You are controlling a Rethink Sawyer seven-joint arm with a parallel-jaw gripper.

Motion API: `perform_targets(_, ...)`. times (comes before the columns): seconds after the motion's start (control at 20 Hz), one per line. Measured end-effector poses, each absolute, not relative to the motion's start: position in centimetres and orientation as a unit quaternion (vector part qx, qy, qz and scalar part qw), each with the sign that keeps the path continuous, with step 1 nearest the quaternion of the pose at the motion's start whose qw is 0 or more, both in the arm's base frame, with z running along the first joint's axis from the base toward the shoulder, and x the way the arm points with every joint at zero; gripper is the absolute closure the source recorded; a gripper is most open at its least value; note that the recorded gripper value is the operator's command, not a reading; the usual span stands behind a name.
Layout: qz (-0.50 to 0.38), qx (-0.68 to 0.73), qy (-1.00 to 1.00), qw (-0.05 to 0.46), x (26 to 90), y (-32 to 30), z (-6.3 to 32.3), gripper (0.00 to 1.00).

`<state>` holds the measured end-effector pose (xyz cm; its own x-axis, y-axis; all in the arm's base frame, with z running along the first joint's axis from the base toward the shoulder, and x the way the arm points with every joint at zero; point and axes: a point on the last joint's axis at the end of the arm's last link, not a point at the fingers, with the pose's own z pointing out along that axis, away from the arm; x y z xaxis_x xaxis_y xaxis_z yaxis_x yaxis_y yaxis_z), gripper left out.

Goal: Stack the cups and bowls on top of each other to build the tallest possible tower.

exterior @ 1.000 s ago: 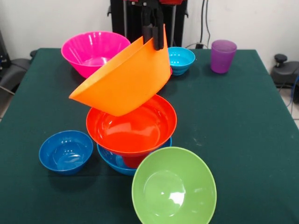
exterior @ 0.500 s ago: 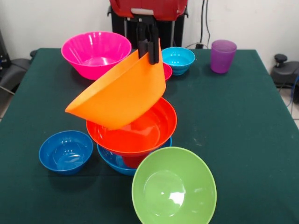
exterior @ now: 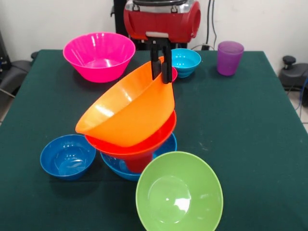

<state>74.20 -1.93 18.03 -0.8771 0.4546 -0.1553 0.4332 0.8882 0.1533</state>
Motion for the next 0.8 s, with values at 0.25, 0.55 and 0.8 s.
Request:
perform_targets(0.25,0.056,0.225,0.969,0.081,73.0,-1.9,16.8,1.0)
perform_targets(0.55,0.059,0.227,0.969,0.075,72.5,-2.3,16.4,1.0)
perform_targets(0.8,0.059,0.221,0.971,0.074,72.3,-2.3,16.2,0.0)
